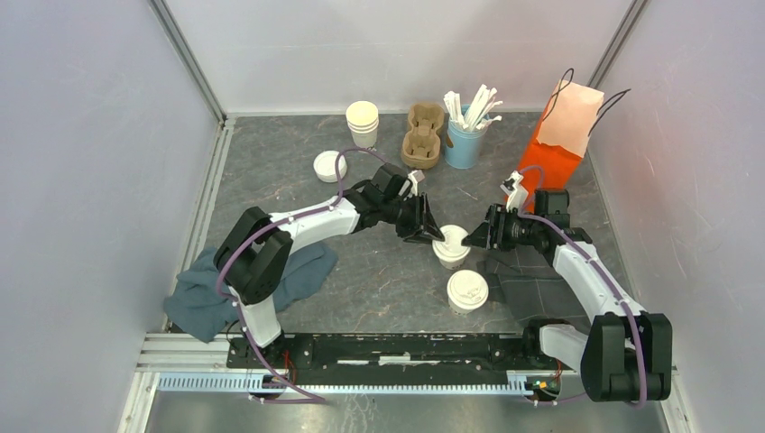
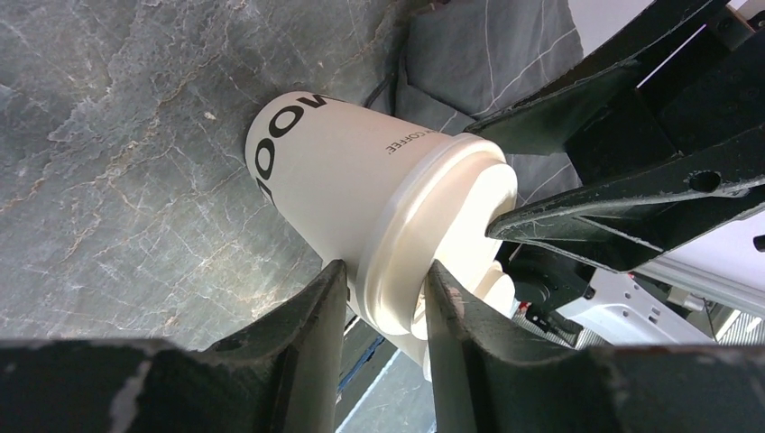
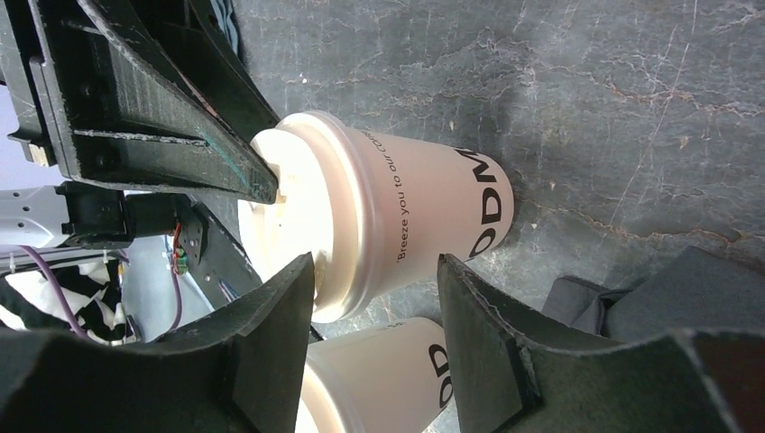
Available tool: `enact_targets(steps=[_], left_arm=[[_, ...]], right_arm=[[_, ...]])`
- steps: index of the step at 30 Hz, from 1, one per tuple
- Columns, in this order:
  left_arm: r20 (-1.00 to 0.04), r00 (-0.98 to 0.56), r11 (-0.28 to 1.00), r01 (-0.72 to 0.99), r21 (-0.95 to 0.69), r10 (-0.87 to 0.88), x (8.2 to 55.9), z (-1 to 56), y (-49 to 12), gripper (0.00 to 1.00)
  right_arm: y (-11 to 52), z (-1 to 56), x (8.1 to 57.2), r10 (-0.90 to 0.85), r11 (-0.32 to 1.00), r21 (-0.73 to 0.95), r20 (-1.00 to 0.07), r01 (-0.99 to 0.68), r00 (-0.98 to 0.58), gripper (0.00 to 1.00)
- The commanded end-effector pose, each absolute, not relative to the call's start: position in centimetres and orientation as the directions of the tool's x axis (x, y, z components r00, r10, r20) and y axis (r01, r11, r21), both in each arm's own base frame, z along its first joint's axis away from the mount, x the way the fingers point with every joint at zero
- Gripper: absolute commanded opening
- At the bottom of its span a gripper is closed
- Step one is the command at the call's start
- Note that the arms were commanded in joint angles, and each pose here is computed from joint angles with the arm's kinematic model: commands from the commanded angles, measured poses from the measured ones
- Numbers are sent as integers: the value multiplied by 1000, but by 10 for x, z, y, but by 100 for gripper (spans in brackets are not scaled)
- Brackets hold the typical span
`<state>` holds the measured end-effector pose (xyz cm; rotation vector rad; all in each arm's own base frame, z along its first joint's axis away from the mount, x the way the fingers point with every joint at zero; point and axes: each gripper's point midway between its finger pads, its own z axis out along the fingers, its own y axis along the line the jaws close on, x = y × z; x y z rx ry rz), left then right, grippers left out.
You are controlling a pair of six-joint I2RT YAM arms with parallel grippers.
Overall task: Pack the takeout coffee
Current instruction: Close the cup lid on the coffee cup.
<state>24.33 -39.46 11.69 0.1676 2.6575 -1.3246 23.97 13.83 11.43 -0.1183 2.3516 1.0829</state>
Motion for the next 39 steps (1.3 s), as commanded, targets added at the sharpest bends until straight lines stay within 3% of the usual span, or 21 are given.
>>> enact_targets(steps=[1,8,12,15,19,23,28,35,39], left_arm=[[-143,-989,632,127,-764,26,234,107,-393,47],[-198,-980,579,158,-800,-7,249,147,-401,75],[-207,-977,589,136,-796,-55,252,151,-388,81],[-199,-974,595,99,-798,-105,252,151,-376,78],[-181,-974,588,67,-806,-137,247,150,-369,61],[-166,-978,593,60,-803,-126,245,145,-369,51],[-154,-983,580,67,-812,-103,244,142,-374,52],[-143,-986,601,65,-797,-82,245,134,-377,45],[-148,-987,595,80,-800,-66,243,132,-381,45]], right_arm=[[131,107,242,126,718,634,-523,-286,-843,58],[129,110,248,114,729,621,-525,-288,-844,57],[128,111,249,110,731,617,-529,-292,-842,57],[128,111,249,106,732,615,-528,-293,-843,57],[128,110,248,105,733,614,-527,-292,-844,57],[128,110,248,104,733,614,-527,-293,-843,57],[128,110,248,105,732,614,-528,-293,-843,57],[128,111,248,105,732,614,-528,-294,-843,57],[128,110,248,105,732,615,-528,-293,-843,57]])
